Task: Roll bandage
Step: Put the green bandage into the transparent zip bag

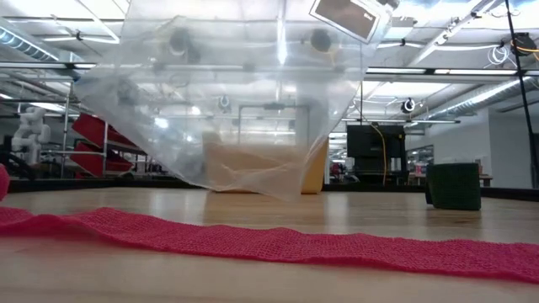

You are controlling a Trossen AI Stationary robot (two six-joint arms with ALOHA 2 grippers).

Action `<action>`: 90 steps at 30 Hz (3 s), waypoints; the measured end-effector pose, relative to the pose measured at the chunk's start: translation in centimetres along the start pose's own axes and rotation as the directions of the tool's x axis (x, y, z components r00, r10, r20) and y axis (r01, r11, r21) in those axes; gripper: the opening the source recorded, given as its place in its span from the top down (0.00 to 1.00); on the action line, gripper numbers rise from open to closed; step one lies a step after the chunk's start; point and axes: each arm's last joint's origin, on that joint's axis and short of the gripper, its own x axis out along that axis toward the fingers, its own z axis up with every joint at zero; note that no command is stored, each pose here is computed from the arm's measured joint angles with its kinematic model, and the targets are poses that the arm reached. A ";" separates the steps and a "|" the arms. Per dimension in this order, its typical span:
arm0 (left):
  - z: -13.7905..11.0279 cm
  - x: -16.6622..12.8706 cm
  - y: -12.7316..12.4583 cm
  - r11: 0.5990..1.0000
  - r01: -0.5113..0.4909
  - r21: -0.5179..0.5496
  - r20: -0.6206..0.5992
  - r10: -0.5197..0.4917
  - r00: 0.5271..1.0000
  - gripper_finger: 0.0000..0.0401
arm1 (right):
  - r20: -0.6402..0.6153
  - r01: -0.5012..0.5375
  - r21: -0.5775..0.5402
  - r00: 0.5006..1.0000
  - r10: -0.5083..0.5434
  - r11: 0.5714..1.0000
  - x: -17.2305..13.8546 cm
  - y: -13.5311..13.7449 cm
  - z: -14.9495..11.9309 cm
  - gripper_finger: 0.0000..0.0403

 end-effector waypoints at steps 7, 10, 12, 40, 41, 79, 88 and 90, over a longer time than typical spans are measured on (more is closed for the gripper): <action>0.6 0.6 -0.2 0.998 -0.011 -0.063 0.036 0.013 0.999 0.91 | -0.034 0.082 0.006 0.996 -0.081 0.997 -0.2 0.1 -0.5 0.99; 1.1 1.1 0.0 0.993 -0.033 -0.113 0.061 0.041 0.997 0.80 | -0.069 0.148 0.001 0.987 -0.148 0.989 -0.2 -0.2 -1.0 1.00; 1.3 1.3 0.2 0.987 -0.072 -0.142 0.076 0.083 0.994 0.74 | -0.088 0.192 -0.012 0.977 -0.192 0.981 -0.2 -0.4 -1.2 1.00; 1.3 8.0 1.2 0.955 0.034 -0.296 0.027 -0.027 0.999 0.70 | -0.040 0.112 -0.169 0.992 -0.121 0.979 0.3 1.4 -1.1 1.00; 1.3 8.0 1.2 0.955 0.035 -0.295 0.026 -0.029 0.999 0.70 | -0.040 0.112 -0.173 0.992 -0.120 0.979 0.3 1.4 -1.1 1.00; -0.1 9.1 1.3 0.970 0.029 -0.240 -0.083 -0.051 0.995 0.99 | -0.016 0.121 -0.214 0.992 -0.127 0.969 0.0 2.0 -1.0 0.99; -0.3 9.1 1.6 0.976 -0.033 -0.214 -0.103 0.011 0.995 0.99 | 0.088 0.222 -0.280 0.975 -0.205 0.934 -2.3 3.9 0.5 0.85; -0.4 9.1 1.6 0.977 -0.047 -0.208 -0.106 0.026 0.994 1.00 | 0.102 0.208 -0.289 0.977 -0.186 0.934 -2.6 4.4 0.7 0.82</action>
